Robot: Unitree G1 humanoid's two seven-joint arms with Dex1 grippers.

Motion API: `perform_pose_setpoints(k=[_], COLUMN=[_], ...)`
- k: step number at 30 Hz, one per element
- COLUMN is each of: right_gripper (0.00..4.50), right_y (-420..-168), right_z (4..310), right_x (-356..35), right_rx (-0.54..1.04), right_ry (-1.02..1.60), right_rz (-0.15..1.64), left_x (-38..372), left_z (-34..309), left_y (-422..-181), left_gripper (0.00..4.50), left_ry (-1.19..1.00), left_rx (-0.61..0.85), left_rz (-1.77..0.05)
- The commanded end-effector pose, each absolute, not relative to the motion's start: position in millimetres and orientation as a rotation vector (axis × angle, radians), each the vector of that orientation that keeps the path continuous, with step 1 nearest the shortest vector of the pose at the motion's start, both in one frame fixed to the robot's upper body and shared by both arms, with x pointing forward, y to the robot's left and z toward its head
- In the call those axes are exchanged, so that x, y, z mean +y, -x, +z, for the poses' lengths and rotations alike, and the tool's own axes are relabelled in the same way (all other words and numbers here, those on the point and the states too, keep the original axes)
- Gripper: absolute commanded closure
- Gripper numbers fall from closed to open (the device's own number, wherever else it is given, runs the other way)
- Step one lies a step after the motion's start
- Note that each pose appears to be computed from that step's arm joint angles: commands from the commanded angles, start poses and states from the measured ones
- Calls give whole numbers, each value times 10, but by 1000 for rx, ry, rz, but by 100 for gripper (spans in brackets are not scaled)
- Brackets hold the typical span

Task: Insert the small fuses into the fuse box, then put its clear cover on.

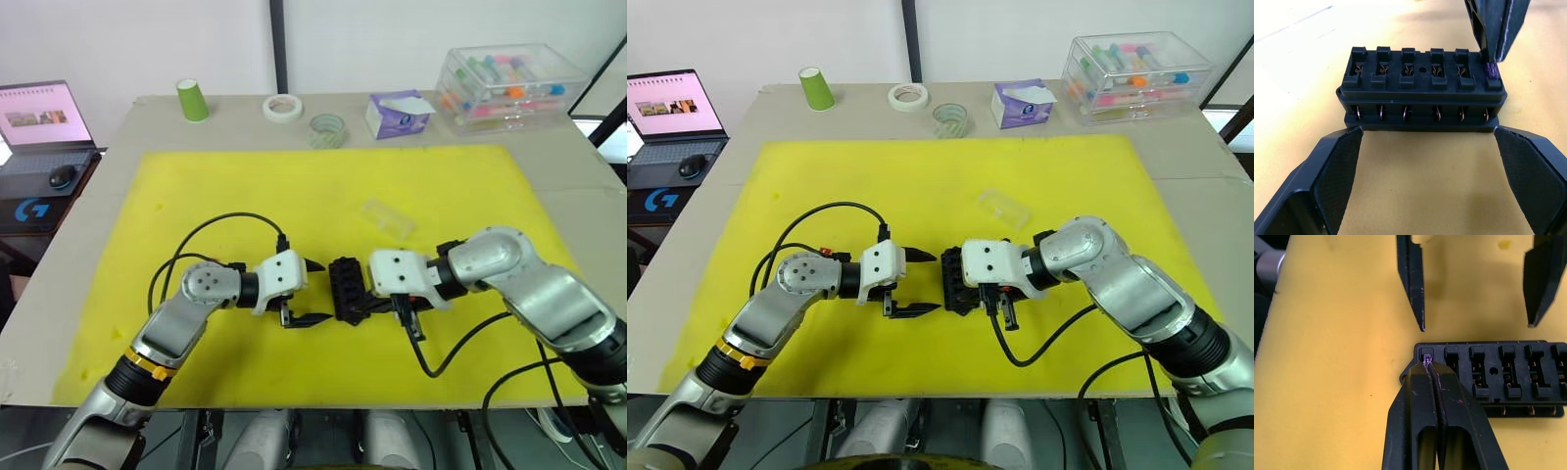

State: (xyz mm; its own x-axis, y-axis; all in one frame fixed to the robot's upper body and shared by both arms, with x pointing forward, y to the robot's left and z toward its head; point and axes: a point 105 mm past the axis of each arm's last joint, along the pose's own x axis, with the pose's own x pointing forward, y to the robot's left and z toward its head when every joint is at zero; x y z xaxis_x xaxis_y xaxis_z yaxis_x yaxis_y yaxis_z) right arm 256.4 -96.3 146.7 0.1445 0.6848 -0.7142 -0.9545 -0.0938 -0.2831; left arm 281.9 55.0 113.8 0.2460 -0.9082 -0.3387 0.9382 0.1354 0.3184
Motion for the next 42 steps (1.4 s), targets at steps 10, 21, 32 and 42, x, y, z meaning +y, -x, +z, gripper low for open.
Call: perform_pose_setpoints(k=[10, 21, 32, 42], right_gripper=[447, 447, 325, 2], right_y=[-2605, -2654, -2961, -3037], right_z=[1375, 2051, 2160, 2130], right_x=[-1084, -1014, -1957, -2530], right_rx=[421, 244, 392, 497], right_ry=[956, 841, 904, 895], right_rz=[1400, 1379, 1100, 971], left_x=[603, 780, 2301, 3368], left_z=[1195, 1654, 1820, 1847], left_y=[-2834, -2615, -2330, -1970], left_gripper=[0, 0, 0, 0], left_ry=[-551, -457, -420, -388], left_rx=[54, 25, 364, 518], left_rz=[-1319, -1309, -855, -590])
